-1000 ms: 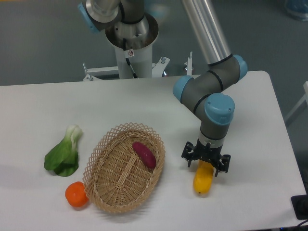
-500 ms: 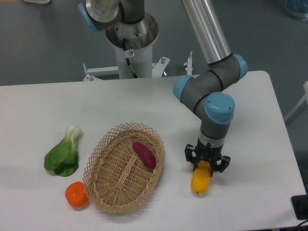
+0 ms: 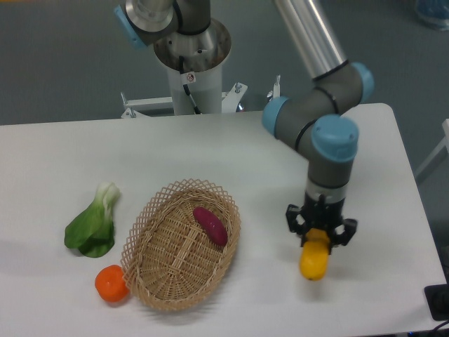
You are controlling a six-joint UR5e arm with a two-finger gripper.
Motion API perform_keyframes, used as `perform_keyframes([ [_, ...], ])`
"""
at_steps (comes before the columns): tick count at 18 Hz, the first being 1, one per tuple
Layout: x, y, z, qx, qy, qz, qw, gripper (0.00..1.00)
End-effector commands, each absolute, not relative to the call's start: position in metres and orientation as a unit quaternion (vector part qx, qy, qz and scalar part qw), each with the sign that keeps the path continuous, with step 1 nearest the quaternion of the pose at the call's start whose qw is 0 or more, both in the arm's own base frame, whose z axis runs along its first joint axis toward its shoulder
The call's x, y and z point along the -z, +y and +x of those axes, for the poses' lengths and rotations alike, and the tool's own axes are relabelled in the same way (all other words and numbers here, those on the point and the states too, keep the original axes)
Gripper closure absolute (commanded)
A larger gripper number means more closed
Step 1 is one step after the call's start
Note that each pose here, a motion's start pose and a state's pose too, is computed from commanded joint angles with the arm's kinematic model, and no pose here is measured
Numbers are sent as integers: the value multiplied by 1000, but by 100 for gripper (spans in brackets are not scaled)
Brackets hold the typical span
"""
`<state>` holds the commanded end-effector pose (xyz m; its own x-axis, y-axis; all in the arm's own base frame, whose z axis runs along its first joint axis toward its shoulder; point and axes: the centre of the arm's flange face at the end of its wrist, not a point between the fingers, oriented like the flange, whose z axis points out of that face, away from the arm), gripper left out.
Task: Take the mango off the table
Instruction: 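Lift the grasped mango up off the table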
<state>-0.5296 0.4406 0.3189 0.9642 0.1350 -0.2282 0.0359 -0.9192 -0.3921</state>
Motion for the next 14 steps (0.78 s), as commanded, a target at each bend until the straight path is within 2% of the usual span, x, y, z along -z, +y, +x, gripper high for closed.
perform_keyframes([
  [5,-371,432,-548,-129,-53,-971,194,56],
  [8,-404,413,-558,-109,-64,-975,180,56],
  [14,-432,365,-568,-85,-56,-981,164,59],
])
